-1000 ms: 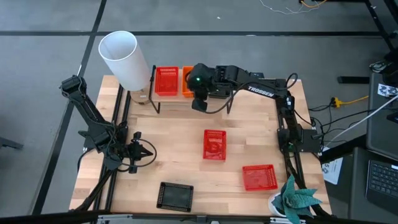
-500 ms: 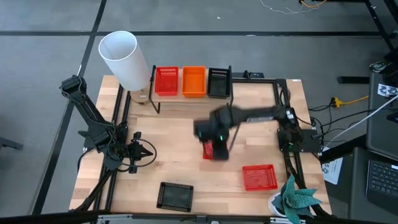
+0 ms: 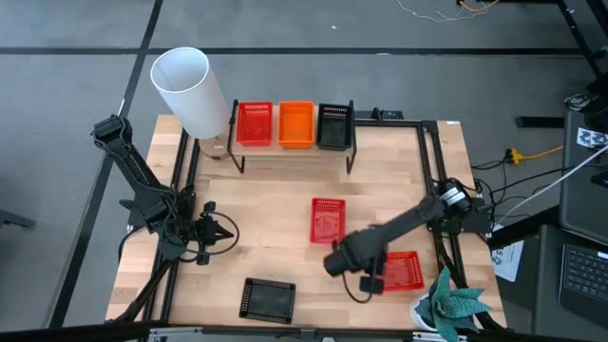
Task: Stack baskets on shelf by color
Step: Stack the bottom red bin on the red bin on the shelf
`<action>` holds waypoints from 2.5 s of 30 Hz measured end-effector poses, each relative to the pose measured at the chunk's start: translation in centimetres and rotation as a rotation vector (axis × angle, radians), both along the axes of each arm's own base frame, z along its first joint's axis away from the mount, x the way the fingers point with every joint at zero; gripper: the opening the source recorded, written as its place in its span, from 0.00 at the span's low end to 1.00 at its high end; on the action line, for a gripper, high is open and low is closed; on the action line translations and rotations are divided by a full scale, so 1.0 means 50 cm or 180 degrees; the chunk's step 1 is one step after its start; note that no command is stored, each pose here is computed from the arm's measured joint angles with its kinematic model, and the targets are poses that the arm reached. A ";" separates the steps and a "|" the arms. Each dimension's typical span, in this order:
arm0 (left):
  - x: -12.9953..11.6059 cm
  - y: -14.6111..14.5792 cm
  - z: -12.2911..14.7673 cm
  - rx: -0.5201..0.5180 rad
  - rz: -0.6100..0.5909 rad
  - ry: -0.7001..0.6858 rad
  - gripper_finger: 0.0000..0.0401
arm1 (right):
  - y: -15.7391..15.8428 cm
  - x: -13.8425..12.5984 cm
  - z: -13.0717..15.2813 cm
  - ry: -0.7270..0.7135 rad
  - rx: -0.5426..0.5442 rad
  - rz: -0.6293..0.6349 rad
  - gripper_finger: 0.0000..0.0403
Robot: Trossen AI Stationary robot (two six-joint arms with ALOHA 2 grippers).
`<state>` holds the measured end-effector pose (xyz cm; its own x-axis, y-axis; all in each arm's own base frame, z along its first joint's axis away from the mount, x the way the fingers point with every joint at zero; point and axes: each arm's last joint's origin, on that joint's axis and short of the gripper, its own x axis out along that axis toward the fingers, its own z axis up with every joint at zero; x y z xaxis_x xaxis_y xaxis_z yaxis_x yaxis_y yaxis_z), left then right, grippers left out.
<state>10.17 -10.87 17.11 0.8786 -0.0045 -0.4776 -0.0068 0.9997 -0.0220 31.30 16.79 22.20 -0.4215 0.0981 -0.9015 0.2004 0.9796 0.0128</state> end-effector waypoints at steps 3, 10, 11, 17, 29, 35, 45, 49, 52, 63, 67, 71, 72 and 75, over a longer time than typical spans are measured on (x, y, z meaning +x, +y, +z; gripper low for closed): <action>0.000 0.000 0.000 -0.0004 0.0003 0.0001 0.00 | 0.028 -0.025 -0.020 0.0210 0.0029 -0.0138 0.25; 0.000 0.000 0.000 -0.0003 0.0003 0.0000 0.00 | 0.078 -0.052 -0.086 -0.0050 0.0083 -0.0105 0.25; 0.000 0.000 0.000 -0.0003 0.0004 0.0000 0.00 | 0.077 -0.052 -0.098 -0.0157 -0.0001 -0.0089 0.25; 0.000 0.000 0.000 -0.0005 0.0004 0.0000 0.00 | 0.027 -0.035 -0.150 -0.0636 -0.0550 0.0069 0.25; 0.000 0.000 0.000 -0.0005 0.0005 0.0000 0.00 | -0.113 0.172 -0.122 -0.2921 -0.0542 0.0596 0.25; 0.000 0.000 0.000 -0.0005 0.0005 0.0001 0.00 | -0.163 0.252 -0.070 -0.4237 -0.0275 0.0475 0.25; 0.002 -0.003 0.004 -0.0184 0.0052 -0.0060 0.00 | -0.117 0.217 0.007 -0.3360 -0.0151 -0.0003 0.25; 0.003 -0.004 0.005 -0.0201 0.0053 -0.0072 0.00 | -0.081 0.156 0.022 -0.2586 -0.0706 0.0276 0.25; 0.003 -0.004 0.005 -0.0198 0.0060 -0.0077 0.00 | -0.067 0.110 -0.003 -0.2034 -0.0924 0.0271 0.25; 0.009 0.003 0.005 -0.0152 0.0190 -0.0114 0.00 | -0.052 0.146 -0.115 -0.3104 -0.0234 -0.0033 0.25; 0.014 0.009 0.006 -0.0144 0.0272 -0.0123 0.00 | -0.086 0.193 -0.098 -0.3887 -0.0282 -0.0171 0.25; 0.019 0.014 0.006 -0.0141 0.0346 -0.0126 0.00 | -0.089 0.231 -0.052 -0.4759 0.0239 0.0190 0.25; 0.020 0.015 0.006 -0.0141 0.0366 -0.0126 0.00 | -0.086 0.236 -0.041 -0.4911 0.0432 0.0337 0.25; 0.023 0.018 0.006 -0.0168 0.0419 -0.0137 0.00 | -0.078 0.243 -0.017 -0.5037 0.0842 0.0641 0.25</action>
<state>11.34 -9.98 17.42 0.8928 0.0878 -0.4417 -0.1356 0.9877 -0.0777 43.47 12.89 21.33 0.8411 0.3740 -0.3906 -0.3017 0.9240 0.2350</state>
